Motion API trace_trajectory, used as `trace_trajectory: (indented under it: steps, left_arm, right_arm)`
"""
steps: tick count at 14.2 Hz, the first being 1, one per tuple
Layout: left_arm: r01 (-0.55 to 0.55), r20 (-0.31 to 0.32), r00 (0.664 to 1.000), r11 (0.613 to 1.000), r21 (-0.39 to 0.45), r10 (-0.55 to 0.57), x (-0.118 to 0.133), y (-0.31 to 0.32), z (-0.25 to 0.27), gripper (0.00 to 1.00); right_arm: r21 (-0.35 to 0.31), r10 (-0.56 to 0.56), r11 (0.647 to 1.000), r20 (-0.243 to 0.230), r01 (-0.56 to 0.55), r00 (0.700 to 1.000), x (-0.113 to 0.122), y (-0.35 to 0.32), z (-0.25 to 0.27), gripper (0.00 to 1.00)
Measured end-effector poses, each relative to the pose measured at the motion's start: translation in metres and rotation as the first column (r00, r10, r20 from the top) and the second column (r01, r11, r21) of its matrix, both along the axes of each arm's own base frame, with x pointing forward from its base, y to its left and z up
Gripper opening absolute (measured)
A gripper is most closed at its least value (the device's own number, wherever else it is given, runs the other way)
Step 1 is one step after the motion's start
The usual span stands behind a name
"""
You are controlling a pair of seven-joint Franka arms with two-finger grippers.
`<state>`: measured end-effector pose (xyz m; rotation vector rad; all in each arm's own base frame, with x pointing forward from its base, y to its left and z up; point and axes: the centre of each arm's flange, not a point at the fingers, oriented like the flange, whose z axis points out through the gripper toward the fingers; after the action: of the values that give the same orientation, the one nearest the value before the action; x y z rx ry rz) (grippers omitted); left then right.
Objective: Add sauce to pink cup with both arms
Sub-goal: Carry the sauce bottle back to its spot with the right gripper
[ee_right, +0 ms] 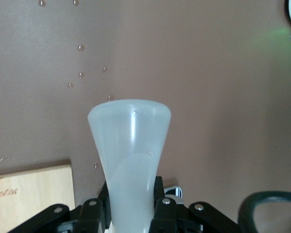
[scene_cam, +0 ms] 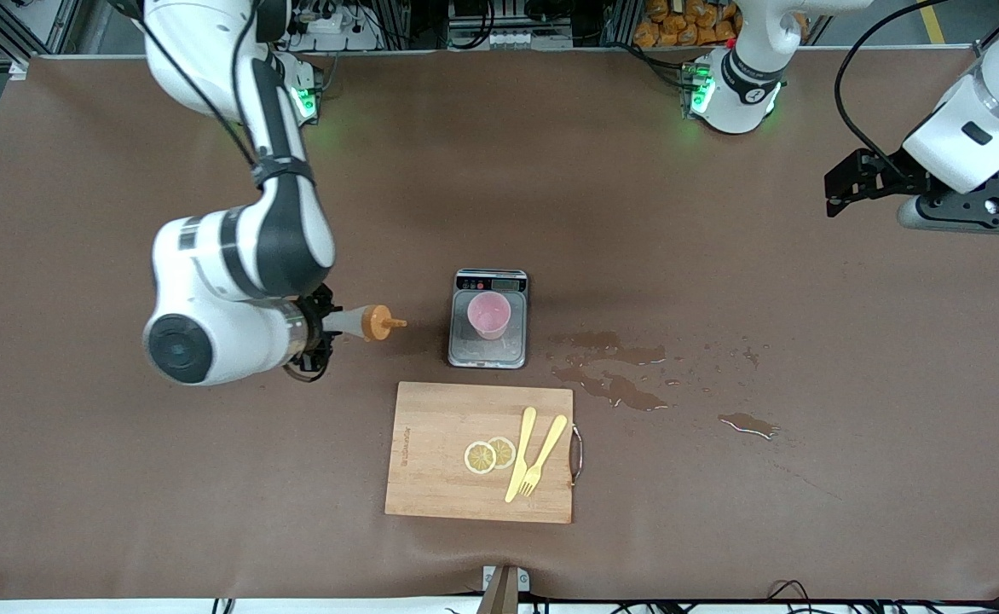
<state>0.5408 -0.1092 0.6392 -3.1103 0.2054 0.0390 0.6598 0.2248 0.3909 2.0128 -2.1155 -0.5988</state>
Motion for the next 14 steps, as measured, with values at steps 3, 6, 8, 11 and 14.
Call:
trace_trajectory:
  steps: [3,6,8,11,14]
  left_arm:
    - [0.013,0.0,1.0,1.0,0.0,-0.013,-0.001,-0.007,0.0,1.0]
    - [0.011,0.0,1.0,1.0,0.0,-0.011,-0.001,-0.006,0.0,1.0]
    - [0.009,0.0,1.0,1.0,0.0,-0.009,-0.001,-0.005,0.0,1.0]
    - [0.014,0.0,1.0,1.0,0.0,-0.014,-0.002,-0.008,0.0,1.0]
    - [0.014,0.001,1.0,1.0,0.0,-0.014,-0.002,-0.007,0.0,1.0]
  right_arm:
    - [0.202,0.021,0.979,-0.03,-0.014,0.999,0.012,-0.067,0.006,0.35]
    - [0.359,0.014,0.933,-0.034,-0.001,0.999,0.019,-0.156,0.007,0.35]
    - [0.419,0.023,0.908,-0.027,-0.01,0.999,0.017,-0.197,0.003,0.35]
    - [0.537,0.044,0.842,0.021,-0.048,0.999,0.008,-0.255,-0.022,0.35]
    - [0.667,0.027,0.741,0.074,-0.07,0.997,-0.011,-0.324,-0.067,0.35]
